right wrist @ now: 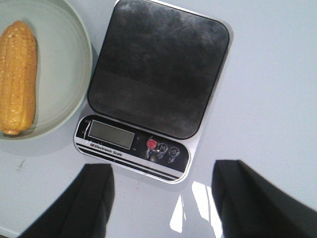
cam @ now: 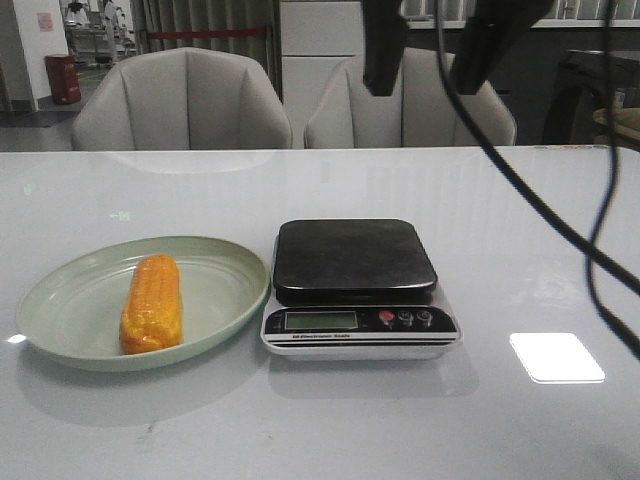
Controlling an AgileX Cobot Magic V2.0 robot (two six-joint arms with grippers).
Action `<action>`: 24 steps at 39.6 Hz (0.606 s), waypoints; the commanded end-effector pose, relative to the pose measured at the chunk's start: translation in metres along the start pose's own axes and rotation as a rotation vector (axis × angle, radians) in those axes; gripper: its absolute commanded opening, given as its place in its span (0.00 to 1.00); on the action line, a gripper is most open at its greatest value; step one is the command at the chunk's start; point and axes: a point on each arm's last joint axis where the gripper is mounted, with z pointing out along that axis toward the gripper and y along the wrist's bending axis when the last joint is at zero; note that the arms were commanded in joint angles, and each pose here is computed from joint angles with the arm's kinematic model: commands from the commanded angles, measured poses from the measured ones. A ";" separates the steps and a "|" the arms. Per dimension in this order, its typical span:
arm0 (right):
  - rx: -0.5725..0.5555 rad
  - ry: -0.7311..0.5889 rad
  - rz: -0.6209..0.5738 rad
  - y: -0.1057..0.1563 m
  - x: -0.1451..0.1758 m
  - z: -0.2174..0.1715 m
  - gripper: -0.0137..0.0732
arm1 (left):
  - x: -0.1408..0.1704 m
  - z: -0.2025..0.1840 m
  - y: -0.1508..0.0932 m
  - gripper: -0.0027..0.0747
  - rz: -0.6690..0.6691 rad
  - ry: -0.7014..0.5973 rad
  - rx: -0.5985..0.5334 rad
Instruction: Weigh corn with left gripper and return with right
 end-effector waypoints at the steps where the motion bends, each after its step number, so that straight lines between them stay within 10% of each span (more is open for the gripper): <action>1: -0.046 -0.208 -0.020 -0.008 0.013 -0.044 0.76 | -0.014 -0.005 -0.001 0.18 -0.001 -0.109 0.015; 24: -0.120 -0.620 -0.089 -0.055 0.170 -0.097 0.76 | -0.014 -0.005 -0.001 0.18 -0.001 -0.109 0.015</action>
